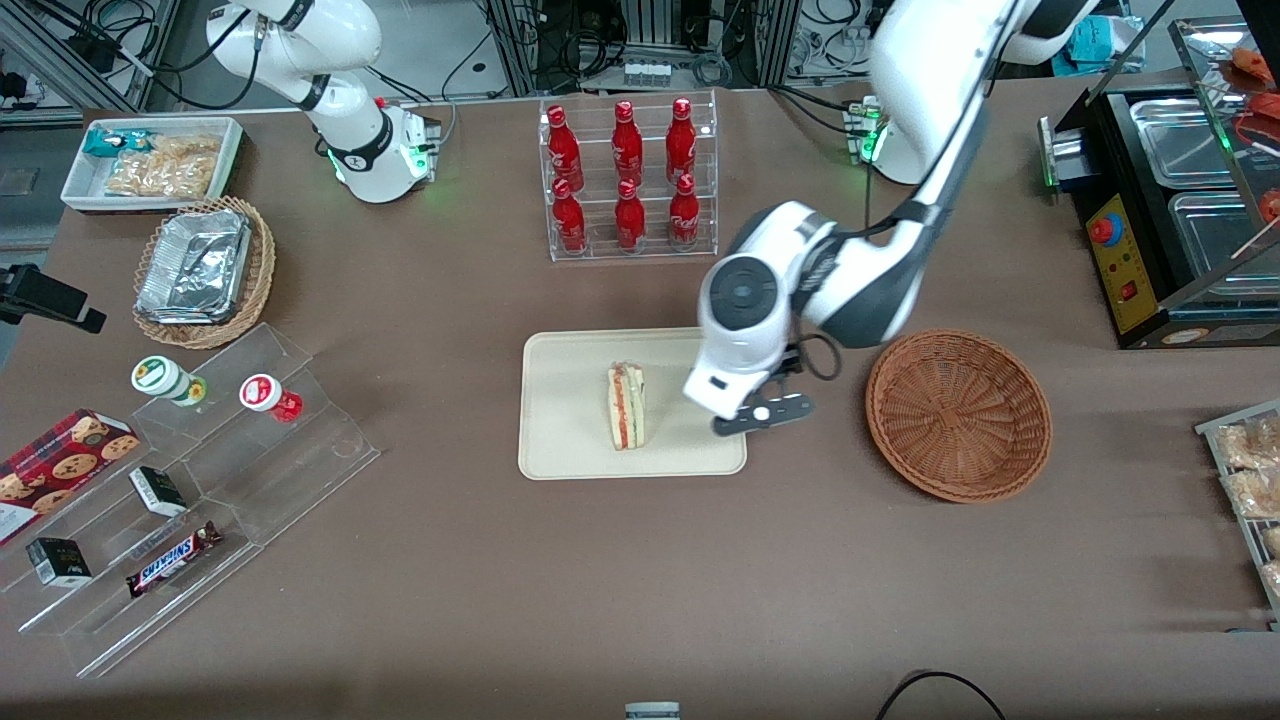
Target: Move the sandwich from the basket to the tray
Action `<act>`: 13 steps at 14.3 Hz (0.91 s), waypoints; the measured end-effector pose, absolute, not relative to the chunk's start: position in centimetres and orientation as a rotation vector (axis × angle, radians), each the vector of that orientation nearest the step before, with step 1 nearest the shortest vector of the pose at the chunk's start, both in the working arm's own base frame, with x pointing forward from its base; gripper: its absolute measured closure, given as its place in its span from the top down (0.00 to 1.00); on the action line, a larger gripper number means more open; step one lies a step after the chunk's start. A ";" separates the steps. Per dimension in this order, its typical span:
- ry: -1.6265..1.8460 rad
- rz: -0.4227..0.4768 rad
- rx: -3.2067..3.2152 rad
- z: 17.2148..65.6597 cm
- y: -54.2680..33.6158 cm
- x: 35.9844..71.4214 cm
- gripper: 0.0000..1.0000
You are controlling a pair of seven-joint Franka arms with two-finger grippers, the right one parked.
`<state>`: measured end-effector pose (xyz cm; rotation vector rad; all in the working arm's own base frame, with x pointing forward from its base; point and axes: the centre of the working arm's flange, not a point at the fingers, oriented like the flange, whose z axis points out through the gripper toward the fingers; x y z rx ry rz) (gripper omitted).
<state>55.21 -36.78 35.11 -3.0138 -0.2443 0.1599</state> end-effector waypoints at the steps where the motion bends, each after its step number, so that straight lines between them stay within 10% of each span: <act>1: -0.207 0.189 -3.030 35.9 -34.6 55.2 1.00; 8: 0.032 0.438 -3.044 44.2 -19.2 54.1 1.00; 13: 0.106 0.404 -3.086 51.5 -10.2 53.0 1.00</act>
